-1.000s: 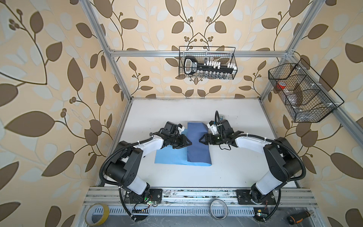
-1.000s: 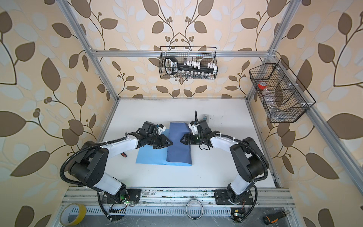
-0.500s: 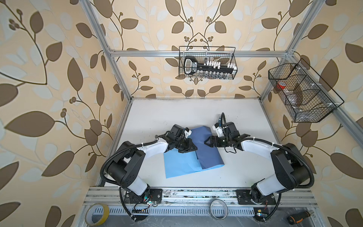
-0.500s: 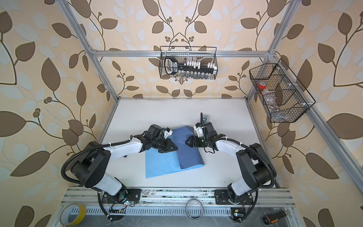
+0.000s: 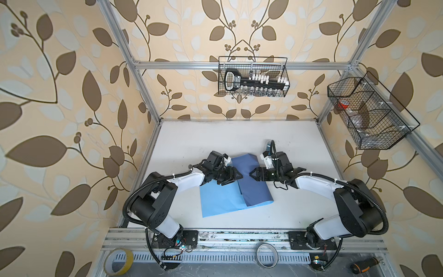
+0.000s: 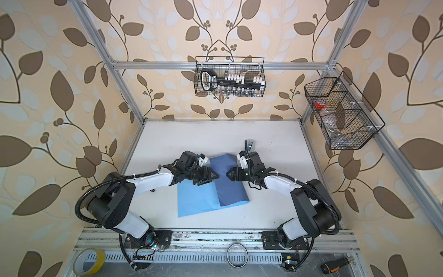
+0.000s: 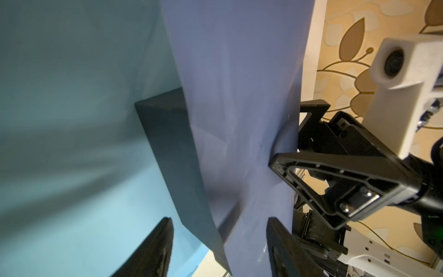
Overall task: Wrap a gift box in wrapping paper
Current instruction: First fold the wrapping paper around the gift box.
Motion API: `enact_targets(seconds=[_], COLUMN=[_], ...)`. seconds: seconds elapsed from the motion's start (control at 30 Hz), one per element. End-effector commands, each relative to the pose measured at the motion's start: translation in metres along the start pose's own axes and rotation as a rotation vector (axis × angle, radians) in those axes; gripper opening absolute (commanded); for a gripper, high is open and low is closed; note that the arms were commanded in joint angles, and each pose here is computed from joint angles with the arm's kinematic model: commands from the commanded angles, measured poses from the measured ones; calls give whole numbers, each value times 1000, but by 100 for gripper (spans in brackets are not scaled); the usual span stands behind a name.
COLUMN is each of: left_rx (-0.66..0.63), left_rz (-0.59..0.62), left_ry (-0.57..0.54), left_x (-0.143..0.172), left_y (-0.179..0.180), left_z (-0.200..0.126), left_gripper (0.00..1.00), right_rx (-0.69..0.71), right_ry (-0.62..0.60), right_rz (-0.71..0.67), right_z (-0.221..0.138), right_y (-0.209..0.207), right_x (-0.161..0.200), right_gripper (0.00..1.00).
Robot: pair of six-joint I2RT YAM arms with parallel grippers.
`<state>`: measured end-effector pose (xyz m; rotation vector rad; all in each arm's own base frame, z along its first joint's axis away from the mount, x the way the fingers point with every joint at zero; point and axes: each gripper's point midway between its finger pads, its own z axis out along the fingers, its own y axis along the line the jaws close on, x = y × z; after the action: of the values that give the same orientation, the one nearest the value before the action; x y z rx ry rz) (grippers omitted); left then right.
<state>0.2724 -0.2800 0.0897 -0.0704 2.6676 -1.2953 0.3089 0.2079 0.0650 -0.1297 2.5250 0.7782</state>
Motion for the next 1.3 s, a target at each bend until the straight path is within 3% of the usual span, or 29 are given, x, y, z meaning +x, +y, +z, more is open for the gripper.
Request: enact_targets(seconds=[0.0, 0.17, 0.33, 0.77, 1.0, 1.27], left_rx=[0, -6, -66, -133, -114, -105], left_rz=[40, 69, 85, 125, 103, 66], left_ry=[-12, 22, 20, 67, 96, 97], left_x=[6, 19, 23, 29, 30, 31], left_y=[-6, -11, -2, 29, 39, 40], left_z=[0, 12, 19, 27, 25, 27], left_gripper=[71, 81, 80, 42, 33, 26], right_rx=[114, 111, 105, 48, 77, -3], right_ry=[85, 86, 91, 61, 26, 46], right_rz=[34, 29, 26, 5, 15, 57], right_z=[2, 4, 6, -22, -47, -37], right_y=[-27, -25, -23, -16, -33, -22], right_x=[33, 32, 32, 12, 2, 8], right_gripper=[87, 87, 87, 90, 91, 91])
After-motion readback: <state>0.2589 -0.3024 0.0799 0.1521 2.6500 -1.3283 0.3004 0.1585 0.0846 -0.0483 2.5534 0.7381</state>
